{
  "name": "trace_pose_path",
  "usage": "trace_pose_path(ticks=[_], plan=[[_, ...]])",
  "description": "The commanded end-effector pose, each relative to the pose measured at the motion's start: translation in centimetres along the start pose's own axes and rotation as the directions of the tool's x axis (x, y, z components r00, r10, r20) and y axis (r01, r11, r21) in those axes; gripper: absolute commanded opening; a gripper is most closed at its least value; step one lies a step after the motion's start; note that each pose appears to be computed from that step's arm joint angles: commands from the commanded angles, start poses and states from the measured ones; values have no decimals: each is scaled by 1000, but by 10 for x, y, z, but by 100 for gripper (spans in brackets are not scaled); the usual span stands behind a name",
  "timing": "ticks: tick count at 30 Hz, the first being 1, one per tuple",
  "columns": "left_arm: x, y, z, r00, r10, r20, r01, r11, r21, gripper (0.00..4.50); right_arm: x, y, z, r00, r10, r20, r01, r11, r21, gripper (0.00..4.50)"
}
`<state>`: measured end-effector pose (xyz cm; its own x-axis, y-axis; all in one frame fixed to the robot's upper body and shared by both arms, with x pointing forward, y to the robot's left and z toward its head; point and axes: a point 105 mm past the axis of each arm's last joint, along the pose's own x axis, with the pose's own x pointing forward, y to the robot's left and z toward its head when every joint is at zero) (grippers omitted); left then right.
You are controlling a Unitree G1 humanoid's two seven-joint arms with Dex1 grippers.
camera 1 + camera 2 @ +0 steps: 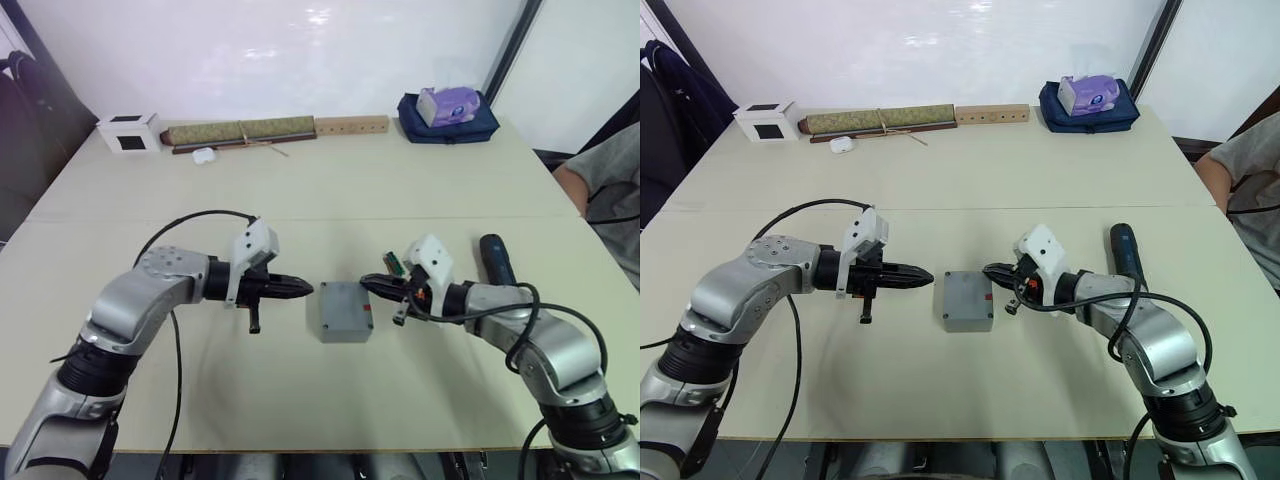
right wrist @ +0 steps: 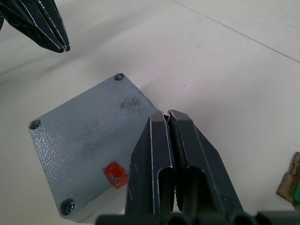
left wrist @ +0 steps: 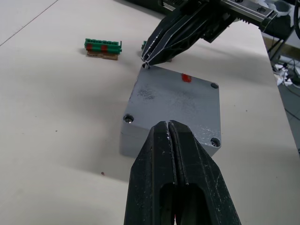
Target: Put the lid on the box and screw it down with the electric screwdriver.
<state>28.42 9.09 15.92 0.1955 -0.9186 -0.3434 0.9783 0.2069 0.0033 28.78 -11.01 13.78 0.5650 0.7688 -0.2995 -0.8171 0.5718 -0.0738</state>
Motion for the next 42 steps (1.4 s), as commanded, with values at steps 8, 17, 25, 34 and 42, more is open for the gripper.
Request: trace_pose_path(ticks=[8,17,25,34,42], plan=[[0,0,7,1000,-1,23,0,999,33,0,-5,-3,2,1000,-14,-3,14,999,-35,105],[-6,13,23,997,24,67,-28,998,53,0,-25,-21,17,997,-70,33,70,998,-6,447],[-2,7,58,990,-87,115,69,986,154,0,-94,-76,30,963,-260,-78,269,953,142,447],[7,-25,49,948,-319,-20,309,900,307,0,-177,-111,-23,717,-280,-638,596,721,354,447],[15,-32,44,941,-337,-24,326,889,322,0,-170,-121,-33,731,-164,-663,564,692,451,447]])
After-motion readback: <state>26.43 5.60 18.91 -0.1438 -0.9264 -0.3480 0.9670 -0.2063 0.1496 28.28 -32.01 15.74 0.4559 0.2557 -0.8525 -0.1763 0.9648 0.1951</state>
